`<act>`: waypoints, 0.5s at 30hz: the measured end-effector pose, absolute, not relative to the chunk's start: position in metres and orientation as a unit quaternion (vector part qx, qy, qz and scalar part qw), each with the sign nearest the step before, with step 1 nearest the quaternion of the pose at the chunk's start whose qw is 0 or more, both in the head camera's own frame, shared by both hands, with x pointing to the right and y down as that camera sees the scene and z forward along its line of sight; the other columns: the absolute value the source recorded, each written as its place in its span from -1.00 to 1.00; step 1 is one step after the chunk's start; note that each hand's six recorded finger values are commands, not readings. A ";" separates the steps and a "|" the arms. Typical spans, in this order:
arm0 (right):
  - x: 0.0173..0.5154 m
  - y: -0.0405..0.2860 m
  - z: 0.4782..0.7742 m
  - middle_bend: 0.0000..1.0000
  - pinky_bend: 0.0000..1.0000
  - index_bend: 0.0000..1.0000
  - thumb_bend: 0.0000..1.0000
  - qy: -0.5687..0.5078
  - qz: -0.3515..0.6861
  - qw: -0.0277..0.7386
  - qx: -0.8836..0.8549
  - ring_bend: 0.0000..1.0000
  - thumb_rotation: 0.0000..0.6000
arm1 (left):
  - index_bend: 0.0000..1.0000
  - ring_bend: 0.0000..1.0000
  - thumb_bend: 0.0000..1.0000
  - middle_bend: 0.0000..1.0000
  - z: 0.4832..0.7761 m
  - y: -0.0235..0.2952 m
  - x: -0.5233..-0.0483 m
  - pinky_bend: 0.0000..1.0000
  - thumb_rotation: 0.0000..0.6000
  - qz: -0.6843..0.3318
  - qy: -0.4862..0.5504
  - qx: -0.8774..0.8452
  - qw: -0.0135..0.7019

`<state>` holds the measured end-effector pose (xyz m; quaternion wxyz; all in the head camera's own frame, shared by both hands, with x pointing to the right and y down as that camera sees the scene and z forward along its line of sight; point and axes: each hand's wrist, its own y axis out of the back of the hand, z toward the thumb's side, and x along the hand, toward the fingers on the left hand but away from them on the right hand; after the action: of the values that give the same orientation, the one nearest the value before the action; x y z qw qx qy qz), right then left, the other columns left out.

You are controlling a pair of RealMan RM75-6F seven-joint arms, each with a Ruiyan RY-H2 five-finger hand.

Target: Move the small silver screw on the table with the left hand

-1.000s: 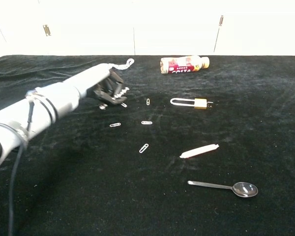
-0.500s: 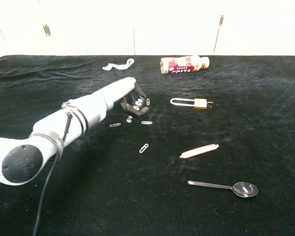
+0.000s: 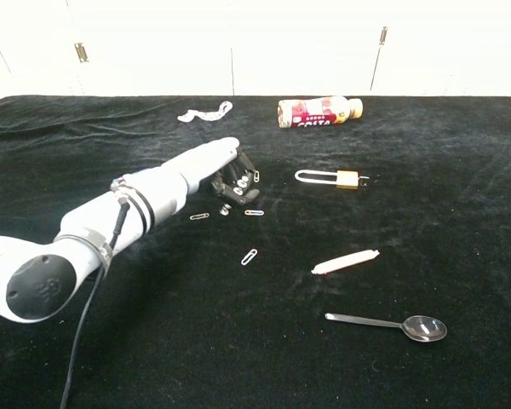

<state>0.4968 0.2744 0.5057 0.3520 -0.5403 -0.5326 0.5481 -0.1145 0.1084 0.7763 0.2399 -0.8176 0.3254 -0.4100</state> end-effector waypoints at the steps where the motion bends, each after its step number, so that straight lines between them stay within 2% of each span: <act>1: 0.496 0.274 0.506 -1.00 -1.00 -1.00 -0.42 -0.531 0.549 0.352 -0.541 -0.97 1.00 | 0.63 1.00 0.03 1.00 0.776 0.107 -0.117 1.00 1.00 -0.412 0.326 -0.816 0.242; 15: 0.491 0.265 0.513 -1.00 -1.00 -1.00 -0.42 -0.520 0.559 0.356 -0.538 -0.97 1.00 | 0.63 1.00 0.03 1.00 0.779 0.099 -0.148 1.00 1.00 -0.426 0.344 -0.807 0.220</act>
<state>0.4908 0.2655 0.5134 0.3563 -0.5382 -0.5204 0.5591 -0.1481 0.0994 0.7787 0.2196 -0.8074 0.3441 -0.4259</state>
